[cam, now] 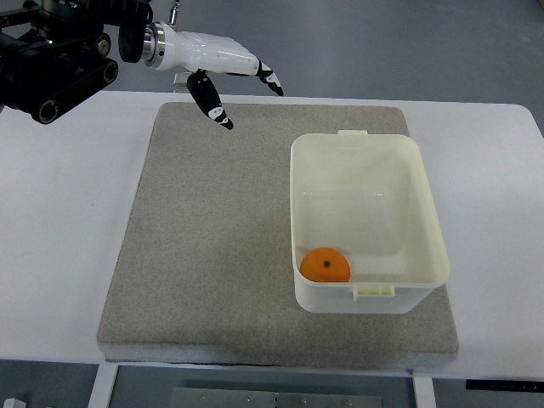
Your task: Put orange in box with left hand
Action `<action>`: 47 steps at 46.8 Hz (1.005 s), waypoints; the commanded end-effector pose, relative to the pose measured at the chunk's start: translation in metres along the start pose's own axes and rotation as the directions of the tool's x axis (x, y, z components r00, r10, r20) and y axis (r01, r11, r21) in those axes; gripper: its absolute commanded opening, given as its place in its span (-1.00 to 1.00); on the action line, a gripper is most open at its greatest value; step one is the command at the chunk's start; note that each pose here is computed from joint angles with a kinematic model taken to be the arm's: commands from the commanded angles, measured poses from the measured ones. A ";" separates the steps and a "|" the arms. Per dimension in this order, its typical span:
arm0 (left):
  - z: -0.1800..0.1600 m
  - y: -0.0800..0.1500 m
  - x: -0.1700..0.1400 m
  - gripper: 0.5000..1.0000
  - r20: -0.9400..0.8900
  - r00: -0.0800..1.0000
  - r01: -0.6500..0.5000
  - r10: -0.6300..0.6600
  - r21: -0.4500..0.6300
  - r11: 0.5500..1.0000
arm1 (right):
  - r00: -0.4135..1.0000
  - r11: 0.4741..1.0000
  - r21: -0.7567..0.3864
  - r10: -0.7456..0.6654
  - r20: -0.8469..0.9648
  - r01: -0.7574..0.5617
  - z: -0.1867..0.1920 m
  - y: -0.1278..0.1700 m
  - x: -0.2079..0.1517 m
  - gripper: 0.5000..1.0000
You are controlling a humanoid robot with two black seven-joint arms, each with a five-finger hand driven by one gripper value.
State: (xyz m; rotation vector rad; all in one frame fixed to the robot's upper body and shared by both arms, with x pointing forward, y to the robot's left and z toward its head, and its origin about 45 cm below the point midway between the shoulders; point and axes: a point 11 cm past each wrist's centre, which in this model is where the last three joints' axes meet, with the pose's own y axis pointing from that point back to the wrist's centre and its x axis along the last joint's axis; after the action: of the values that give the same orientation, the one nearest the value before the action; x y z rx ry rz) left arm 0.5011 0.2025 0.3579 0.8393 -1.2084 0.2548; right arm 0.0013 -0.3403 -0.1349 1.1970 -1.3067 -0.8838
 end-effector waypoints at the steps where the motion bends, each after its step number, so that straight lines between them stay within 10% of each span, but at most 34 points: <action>1: -0.021 0.006 -0.009 0.50 -0.013 0.999 -0.032 0.032 0.061 0.998 | 1.000 1.000 0.000 0.000 0.000 0.000 0.000 0.000 0.000 0.73; 30: -0.068 0.018 -0.069 0.77 -0.085 0.975 -0.181 0.204 0.216 0.959 | 1.000 1.000 0.000 0.000 0.000 0.000 0.000 0.000 0.000 0.73; 47: -0.088 0.028 -0.056 0.96 -0.372 0.764 -0.410 0.527 0.350 0.842 | 1.000 1.000 0.000 0.000 0.000 0.000 0.000 0.000 0.000 0.73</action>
State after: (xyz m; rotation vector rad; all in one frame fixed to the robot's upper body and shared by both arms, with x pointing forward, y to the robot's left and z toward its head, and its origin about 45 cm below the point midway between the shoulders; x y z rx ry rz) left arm 0.5267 0.2933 0.3116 0.6582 -0.9659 0.9440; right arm 0.0014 -0.3403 -0.1349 1.1972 -1.3067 -0.8836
